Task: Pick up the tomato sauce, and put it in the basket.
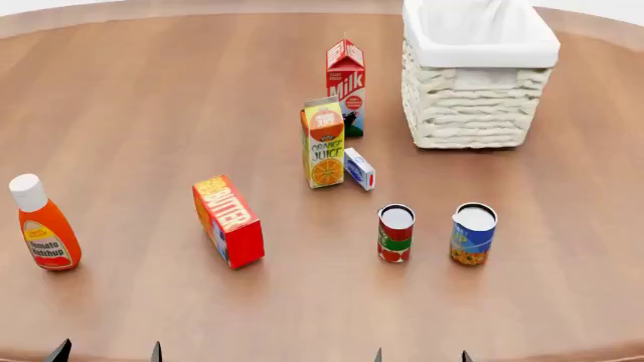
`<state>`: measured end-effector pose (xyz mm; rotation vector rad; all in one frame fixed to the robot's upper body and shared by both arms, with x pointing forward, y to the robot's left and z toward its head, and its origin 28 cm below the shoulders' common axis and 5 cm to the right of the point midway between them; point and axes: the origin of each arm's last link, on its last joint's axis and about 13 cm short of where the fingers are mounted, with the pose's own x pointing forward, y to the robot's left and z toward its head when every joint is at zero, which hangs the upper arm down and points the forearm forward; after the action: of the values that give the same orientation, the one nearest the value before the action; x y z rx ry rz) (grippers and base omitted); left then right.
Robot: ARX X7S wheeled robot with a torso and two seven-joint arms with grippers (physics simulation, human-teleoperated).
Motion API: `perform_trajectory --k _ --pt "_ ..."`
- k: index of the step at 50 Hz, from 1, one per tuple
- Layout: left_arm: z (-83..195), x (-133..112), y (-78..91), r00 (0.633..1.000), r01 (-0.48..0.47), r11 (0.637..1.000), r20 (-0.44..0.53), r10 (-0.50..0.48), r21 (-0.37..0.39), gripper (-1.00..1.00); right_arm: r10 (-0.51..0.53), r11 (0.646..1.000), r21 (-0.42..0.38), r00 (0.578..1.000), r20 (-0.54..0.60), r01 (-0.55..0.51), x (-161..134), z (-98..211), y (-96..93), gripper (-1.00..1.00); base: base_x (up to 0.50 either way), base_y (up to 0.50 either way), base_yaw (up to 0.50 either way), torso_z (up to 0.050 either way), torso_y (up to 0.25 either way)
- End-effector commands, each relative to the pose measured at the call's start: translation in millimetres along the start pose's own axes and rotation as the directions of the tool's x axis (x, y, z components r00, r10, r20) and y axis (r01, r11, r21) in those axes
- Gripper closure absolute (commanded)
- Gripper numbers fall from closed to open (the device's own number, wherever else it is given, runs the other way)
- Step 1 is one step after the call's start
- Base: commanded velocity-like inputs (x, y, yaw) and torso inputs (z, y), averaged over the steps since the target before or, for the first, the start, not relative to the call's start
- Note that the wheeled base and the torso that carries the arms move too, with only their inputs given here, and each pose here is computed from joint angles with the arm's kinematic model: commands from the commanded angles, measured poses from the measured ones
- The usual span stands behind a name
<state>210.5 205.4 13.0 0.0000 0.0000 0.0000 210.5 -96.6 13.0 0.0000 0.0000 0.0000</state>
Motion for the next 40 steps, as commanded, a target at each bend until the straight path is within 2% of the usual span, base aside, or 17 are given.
perform_trajectory --k 1,4,5,8,9,11,18,23,29,37,40 --pt "0 0 0.8 1.0 -0.005 1.0 0.001 0.005 -0.001 -1.0 -0.004 1.0 -0.001 1.0 0.01 0.004 -1 3 0.4 -1.0 0.0 0.0 0.0 0.0 0.0" --pt "7 -2 1.2 0.999 -0.004 1.0 0.05 0.005 -0.011 -1.0 -0.002 1.0 0.016 0.998 0.06 0.001 -3 12 1.5 -1.0 0.0 0.0 0.0 0.0 0.0" --pt "9 -3 1.7 0.997 -0.014 1.0 0.069 0.014 0.008 -1.0 -0.001 1.0 0.018 0.998 0.07 0.0 -4 15 1.7 -1.0 0.0 0.0 0.0 0.0 0.0" --pt "18 -6 2.5 0.993 -0.019 1.0 0.112 0.02 -0.013 -1.0 -0.004 1.0 0.029 0.993 0.117 0.0 -8 25 2.4 -1.0 0.0 0.0 0.0 0.0 0.0" --pt "29 -11 2.0 0.987 -0.022 1.0 0.159 0.022 -0.001 -1.0 -0.002 1.0 0.025 0.987 0.16 -0.002 -12 35 2.5 -1.0 0.0 0.0 0.0 0.0 0.0" --pt "38 -16 1.0 0.981 -0.019 1.0 0.192 0.018 0.001 -1.0 -0.005 1.0 0.029 0.981 0.196 0.0 -15 45 2.2 -1.0 0.0 0.0 0.0 0.0 0.0" --pt "80 -44 -4.5 0.936 0.007 1.0 0.352 -0.014 0.02 -1.0 0.013 0.999 0.042 0.934 0.358 -0.03 -42 91 4.1 -1.0 0.0 0.0 0.0 0.0 0.0" --pt "99 -59 -5.6 0.911 0.013 1.0 0.413 -0.018 0.013 -1.0 0.028 0.997 0.055 0.905 0.425 -0.057 -56 110 4.2 -1.0 0.0 0.0 0.0 0.0 0.0" --pt "111 -71 -7.6 0.892 0.022 1.0 0.452 -0.029 0.021 -1.0 0.013 0.994 0.089 0.874 0.485 -0.064 -67 126 1.8 -1.0 0.0 0.0 0.0 0.0 0.0" --pt "113 -74 -6.6 0.885 0.019 1.0 0.464 -0.027 0.022 -1.0 0.009 0.99 0.12 0.869 0.494 -0.078 -71 130 0.1 -1.0 0.01 0.0 0.0 0.0 0.0" --pt "114 -74 -6.6 0.888 0.014 1.0 0.459 -0.024 0.027 -1.0 0.009 0.989 0.125 0.872 0.489 -0.08 -70 129 -0.2 -1.0 0.43 0.0 0.0 0.0 0.0"
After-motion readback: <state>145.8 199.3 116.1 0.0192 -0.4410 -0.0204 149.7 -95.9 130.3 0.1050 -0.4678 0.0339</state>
